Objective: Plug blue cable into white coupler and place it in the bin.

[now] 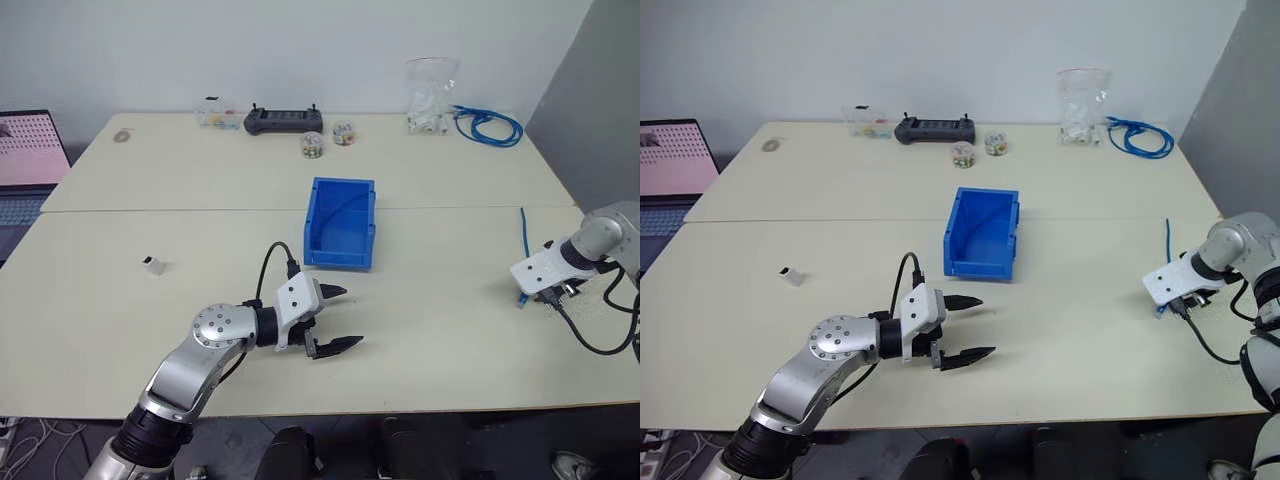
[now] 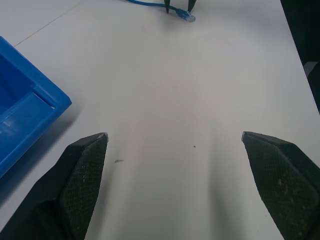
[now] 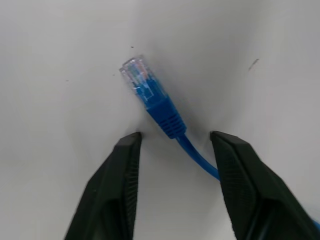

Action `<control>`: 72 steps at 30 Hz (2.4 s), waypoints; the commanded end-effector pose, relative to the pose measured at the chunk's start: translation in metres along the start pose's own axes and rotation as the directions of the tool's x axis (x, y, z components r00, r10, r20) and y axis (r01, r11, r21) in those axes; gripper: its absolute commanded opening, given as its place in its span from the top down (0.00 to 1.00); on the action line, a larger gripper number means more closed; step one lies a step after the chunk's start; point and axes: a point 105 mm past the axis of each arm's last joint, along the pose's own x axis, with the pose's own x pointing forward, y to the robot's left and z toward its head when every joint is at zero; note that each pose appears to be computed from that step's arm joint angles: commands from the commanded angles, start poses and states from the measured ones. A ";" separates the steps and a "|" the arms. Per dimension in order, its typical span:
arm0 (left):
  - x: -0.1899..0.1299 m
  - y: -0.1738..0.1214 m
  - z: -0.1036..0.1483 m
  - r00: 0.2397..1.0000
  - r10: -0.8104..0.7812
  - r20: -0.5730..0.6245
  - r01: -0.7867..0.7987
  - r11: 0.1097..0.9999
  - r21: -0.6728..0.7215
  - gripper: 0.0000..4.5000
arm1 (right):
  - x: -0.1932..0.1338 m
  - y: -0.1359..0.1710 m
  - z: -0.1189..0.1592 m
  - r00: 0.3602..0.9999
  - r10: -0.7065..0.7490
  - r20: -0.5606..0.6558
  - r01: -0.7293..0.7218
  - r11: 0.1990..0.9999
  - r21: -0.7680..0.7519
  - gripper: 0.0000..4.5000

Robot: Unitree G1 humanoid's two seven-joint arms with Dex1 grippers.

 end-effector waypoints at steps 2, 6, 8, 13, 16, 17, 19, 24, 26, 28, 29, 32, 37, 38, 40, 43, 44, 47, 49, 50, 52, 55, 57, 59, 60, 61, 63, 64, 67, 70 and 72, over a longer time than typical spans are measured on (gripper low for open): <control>-0.011 0.006 0.000 0.999 0.016 -0.041 -0.013 0.997 0.075 0.00 | 0.005 -0.015 0.029 0.988 -0.033 0.153 0.032 0.999 0.006 0.81; -0.020 0.009 -0.005 0.997 0.029 -0.069 -0.024 0.997 0.078 0.00 | 0.006 -0.015 0.047 0.968 -0.004 0.251 0.003 1.000 0.004 0.99; -0.026 0.012 -0.008 0.996 0.041 -0.085 -0.034 0.996 0.080 0.00 | 0.004 -0.015 0.060 0.950 0.013 0.312 -0.014 1.000 0.001 0.99; -0.045 0.018 -0.014 0.990 0.072 -0.121 -0.063 0.995 0.084 0.00 | -0.002 -0.015 0.113 0.873 0.025 0.487 -0.025 1.000 -0.006 0.99; -0.058 0.020 -0.020 0.985 0.081 -0.150 -0.069 0.994 0.085 0.00 | -0.008 -0.017 0.160 0.792 0.029 0.610 -0.039 0.999 0.003 1.00; -0.062 0.020 -0.021 0.984 0.085 -0.158 -0.073 0.994 0.083 0.00 | -0.009 -0.021 0.174 0.767 0.014 0.641 -0.031 0.999 0.015 1.00; -0.070 0.022 -0.025 0.980 0.099 -0.174 -0.087 0.993 0.079 0.00 | -0.010 -0.031 0.203 0.719 -0.030 0.694 -0.016 0.998 0.060 1.00; -0.086 0.022 -0.032 0.973 0.120 -0.198 -0.113 0.993 0.044 0.00 | -0.007 -0.052 0.263 0.603 -0.137 0.786 -0.052 0.976 0.210 1.00; -0.095 0.023 -0.038 0.964 0.132 -0.229 -0.125 0.991 0.044 0.00 | 0.000 -0.061 0.282 0.581 -0.182 0.793 -0.059 0.963 0.264 1.00; -0.103 0.026 -0.044 0.955 0.152 -0.254 -0.144 0.988 0.049 0.00 | 0.007 -0.069 0.297 0.570 -0.225 0.790 -0.061 0.948 0.314 1.00; -0.106 0.027 -0.046 0.952 0.157 -0.261 -0.149 0.988 0.051 0.00 | 0.010 -0.071 0.303 0.568 -0.234 0.789 -0.060 0.944 0.324 1.00; -0.109 0.029 -0.048 0.950 0.168 -0.263 -0.161 0.986 0.047 0.00 | 0.016 -0.074 0.314 0.565 -0.259 0.783 -0.053 0.936 0.347 1.00; -0.110 0.030 -0.051 0.947 0.180 -0.265 -0.175 0.984 0.040 0.00 | 0.024 -0.083 0.319 0.559 -0.319 0.766 -0.040 0.912 0.409 0.82; -0.111 0.030 -0.052 0.947 0.181 -0.266 -0.177 0.983 0.038 0.00 | 0.025 -0.084 0.319 0.557 -0.326 0.764 -0.047 0.906 0.421 0.77; -0.111 0.030 -0.053 0.947 0.181 -0.266 -0.178 0.983 0.035 0.00 | 0.025 -0.086 0.320 0.547 -0.336 0.767 -0.066 0.896 0.439 0.65; -0.111 0.032 -0.054 0.947 0.184 -0.264 -0.182 0.983 0.031 0.00 | 0.019 -0.086 0.321 0.524 -0.341 0.780 -0.085 0.891 0.447 0.46; -0.111 0.033 -0.054 0.946 0.189 -0.264 -0.187 0.982 0.034 0.00 | 0.014 -0.085 0.320 0.510 -0.342 0.789 -0.088 0.892 0.444 0.43; -0.111 0.038 -0.055 0.944 0.201 -0.262 -0.195 0.980 0.050 0.00 | -0.007 -0.080 0.316 0.462 -0.336 0.820 -0.097 0.900 0.424 0.26; -0.106 0.041 -0.053 0.950 0.204 -0.236 -0.196 0.979 0.060 0.00 | -0.020 -0.071 0.309 0.440 -0.321 0.839 -0.107 0.909 0.403 0.15; -0.102 0.042 -0.050 0.956 0.205 -0.209 -0.197 0.979 0.058 0.00 | -0.025 -0.066 0.305 0.431 -0.312 0.847 -0.109 0.914 0.392 0.10; -0.095 0.048 -0.045 0.961 0.228 -0.154 -0.222 0.973 0.055 0.00 | -0.032 -0.056 0.297 0.422 -0.304 0.854 -0.119 0.915 0.384 0.05; -0.088 0.050 -0.046 0.964 0.218 -0.150 -0.208 0.975 0.079 0.00 | -0.037 -0.045 0.286 0.416 -0.317 0.852 -0.145 0.902 0.406 0.05; -0.081 0.050 -0.048 0.969 0.198 -0.146 -0.190 0.979 0.070 0.00 | -0.038 -0.039 0.277 0.419 -0.340 0.842 -0.154 0.887 0.435 0.05; -0.076 0.049 -0.049 0.974 0.182 -0.138 -0.177 0.983 0.051 0.00 | -0.038 -0.035 0.271 0.423 -0.358 0.832 -0.161 0.875 0.457 0.05; -0.074 0.049 -0.050 0.976 0.170 -0.133 -0.168 0.985 0.025 0.00 | -0.038 -0.032 0.267 0.427 -0.371 0.825 -0.165 0.865 0.475 0.05; -0.072 0.047 -0.053 0.978 0.151 -0.142 -0.151 0.989 0.009 0.00 | -0.038 -0.028 0.263 0.429 -0.387 0.816 -0.173 0.852 0.495 0.05; -0.069 0.047 -0.060 0.979 0.132 -0.155 -0.135 0.991 -0.013 0.00 | -0.039 -0.021 0.256 0.436 -0.413 0.800 -0.182 0.830 0.528 0.05; -0.068 0.048 -0.063 0.979 0.130 -0.160 -0.134 0.991 -0.015 0.00 | -0.039 -0.019 0.254 0.437 -0.422 0.794 -0.186 0.822 0.539 0.05; -0.065 0.049 -0.071 0.975 0.106 -0.193 -0.113 0.993 -0.023 0.04 | -0.038 -0.014 0.249 0.447 -0.446 0.775 -0.198 0.796 0.572 0.04; -0.065 0.049 -0.082 0.966 0.087 -0.245 -0.094 0.995 -0.017 0.13 | -0.037 -0.010 0.245 0.455 -0.460 0.763 -0.205 0.779 0.592 0.04; -0.064 0.047 -0.087 0.961 0.068 -0.268 -0.075 0.997 -0.016 0.22 | -0.037 -0.008 0.244 0.459 -0.467 0.756 -0.205 0.772 0.602 0.04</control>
